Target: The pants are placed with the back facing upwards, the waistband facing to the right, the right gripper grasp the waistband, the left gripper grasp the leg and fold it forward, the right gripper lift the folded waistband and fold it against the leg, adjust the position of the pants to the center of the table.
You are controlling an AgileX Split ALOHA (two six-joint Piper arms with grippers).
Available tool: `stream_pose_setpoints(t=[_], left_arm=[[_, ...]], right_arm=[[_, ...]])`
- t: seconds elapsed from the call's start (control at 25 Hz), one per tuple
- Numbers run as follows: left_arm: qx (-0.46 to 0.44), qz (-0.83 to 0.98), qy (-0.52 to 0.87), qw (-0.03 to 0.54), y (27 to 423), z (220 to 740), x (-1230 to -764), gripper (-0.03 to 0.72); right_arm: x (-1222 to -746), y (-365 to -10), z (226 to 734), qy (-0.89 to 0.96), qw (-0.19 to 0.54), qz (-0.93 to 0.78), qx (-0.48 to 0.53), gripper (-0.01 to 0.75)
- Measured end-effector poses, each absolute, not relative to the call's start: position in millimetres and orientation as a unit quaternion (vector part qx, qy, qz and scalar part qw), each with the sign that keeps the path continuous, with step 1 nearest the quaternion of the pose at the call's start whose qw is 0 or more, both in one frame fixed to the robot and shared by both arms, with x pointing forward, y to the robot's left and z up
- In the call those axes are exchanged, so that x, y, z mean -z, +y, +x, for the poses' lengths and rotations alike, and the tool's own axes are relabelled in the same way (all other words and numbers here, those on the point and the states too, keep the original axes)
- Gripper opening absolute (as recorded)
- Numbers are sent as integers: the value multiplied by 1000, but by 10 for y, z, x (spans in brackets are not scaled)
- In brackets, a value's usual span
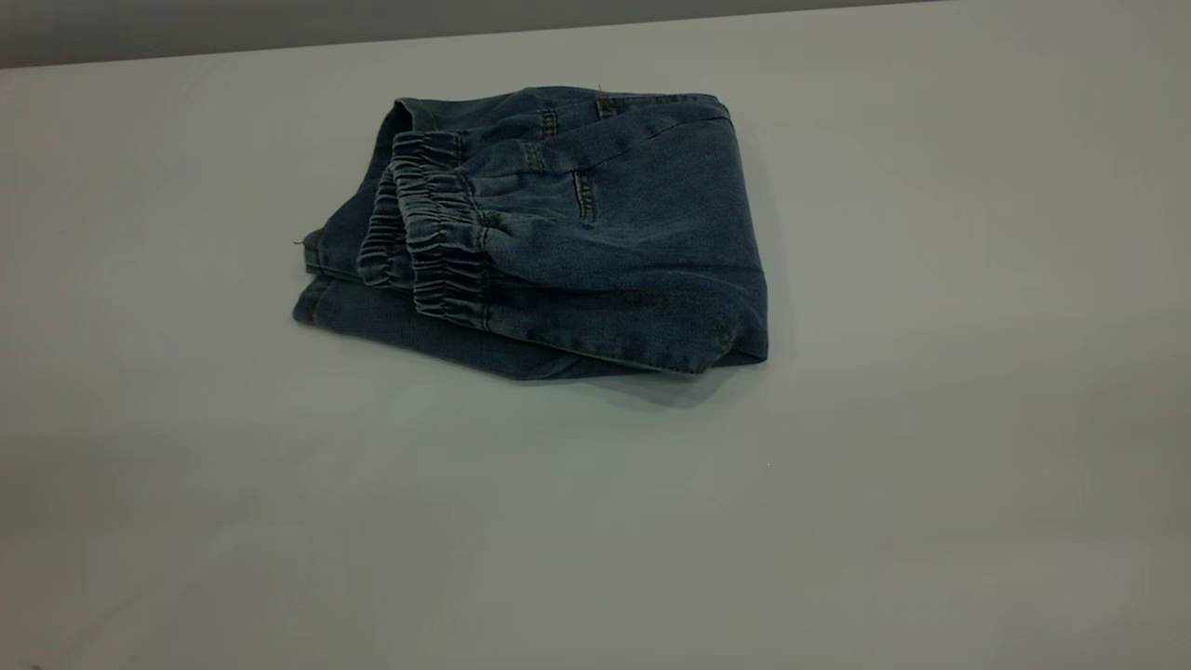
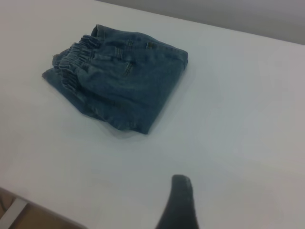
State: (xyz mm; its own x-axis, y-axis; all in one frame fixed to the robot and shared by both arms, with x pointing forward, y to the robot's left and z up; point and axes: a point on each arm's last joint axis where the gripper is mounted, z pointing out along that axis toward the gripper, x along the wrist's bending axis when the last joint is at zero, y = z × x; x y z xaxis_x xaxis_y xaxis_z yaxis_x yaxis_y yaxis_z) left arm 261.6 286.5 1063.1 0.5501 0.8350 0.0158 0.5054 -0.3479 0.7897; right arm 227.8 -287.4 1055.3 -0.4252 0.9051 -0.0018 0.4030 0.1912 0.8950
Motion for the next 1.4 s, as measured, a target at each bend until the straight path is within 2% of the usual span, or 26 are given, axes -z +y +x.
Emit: stream_pose_setpoints(t=[0.32,0.68,1.4], left_arm=[[-199,802,429,364,2851,2627,-10491,476],[-208,789,425,391,2892,2551,-10507,476],[-222,773,446,393,2914,2528,-10513,476]], right_arm=[[-10553,-2874,2278,719,283,454,-443,529],[-10554,-2870,2276,718,280,455,-446,529],[-10553,-2868,2276,717,281,457,-445,529]])
